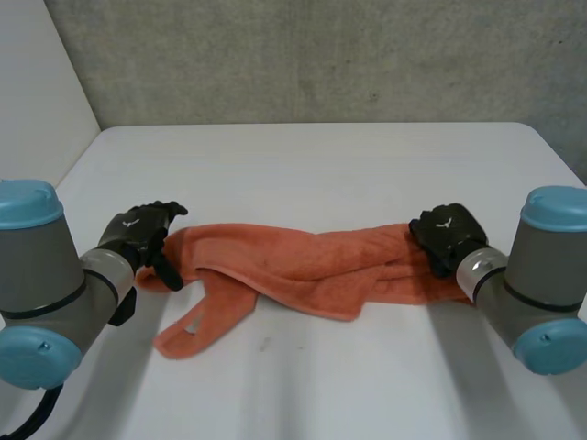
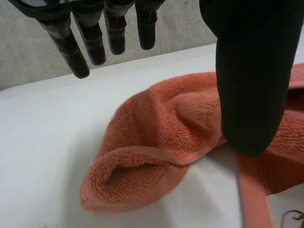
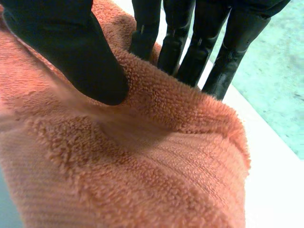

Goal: Fold the laundry

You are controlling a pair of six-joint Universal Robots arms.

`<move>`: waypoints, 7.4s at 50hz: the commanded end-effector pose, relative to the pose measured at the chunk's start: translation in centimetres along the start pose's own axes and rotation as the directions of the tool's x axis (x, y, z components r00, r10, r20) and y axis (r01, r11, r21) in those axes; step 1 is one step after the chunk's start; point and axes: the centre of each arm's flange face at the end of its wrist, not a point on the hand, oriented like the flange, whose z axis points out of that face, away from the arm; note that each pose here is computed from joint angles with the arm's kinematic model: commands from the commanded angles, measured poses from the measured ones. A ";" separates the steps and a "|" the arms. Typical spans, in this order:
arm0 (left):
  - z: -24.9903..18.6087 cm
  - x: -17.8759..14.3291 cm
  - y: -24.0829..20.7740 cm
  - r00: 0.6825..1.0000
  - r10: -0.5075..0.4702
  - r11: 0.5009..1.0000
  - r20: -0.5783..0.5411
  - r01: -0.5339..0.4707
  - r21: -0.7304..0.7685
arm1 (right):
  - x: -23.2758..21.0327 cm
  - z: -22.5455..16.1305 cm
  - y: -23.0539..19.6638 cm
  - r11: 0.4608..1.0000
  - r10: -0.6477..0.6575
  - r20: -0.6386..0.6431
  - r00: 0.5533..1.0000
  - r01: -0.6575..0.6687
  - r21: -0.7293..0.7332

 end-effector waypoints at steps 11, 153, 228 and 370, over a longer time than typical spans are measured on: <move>-0.2 -0.1 0.1 1.000 -0.001 1.000 0.002 0.001 -0.004 | 2.8 -1.3 0.6 0.981 0.177 -0.004 0.984 -0.177 -0.080; -4.6 2.2 -6.7 0.993 0.103 0.935 -0.059 -0.076 0.347 | 15.5 -3.1 -1.0 0.908 0.419 -0.178 0.890 -0.413 0.072; -0.7 2.8 2.2 0.917 0.399 0.909 -0.005 -0.394 0.138 | 12.9 6.9 -0.5 0.903 0.430 -0.144 0.891 -0.421 0.093; 0.8 -1.8 -3.3 0.999 0.014 0.988 -0.030 -0.010 0.153 | 14.9 7.6 0.5 0.924 0.362 -0.150 0.920 -0.375 -0.071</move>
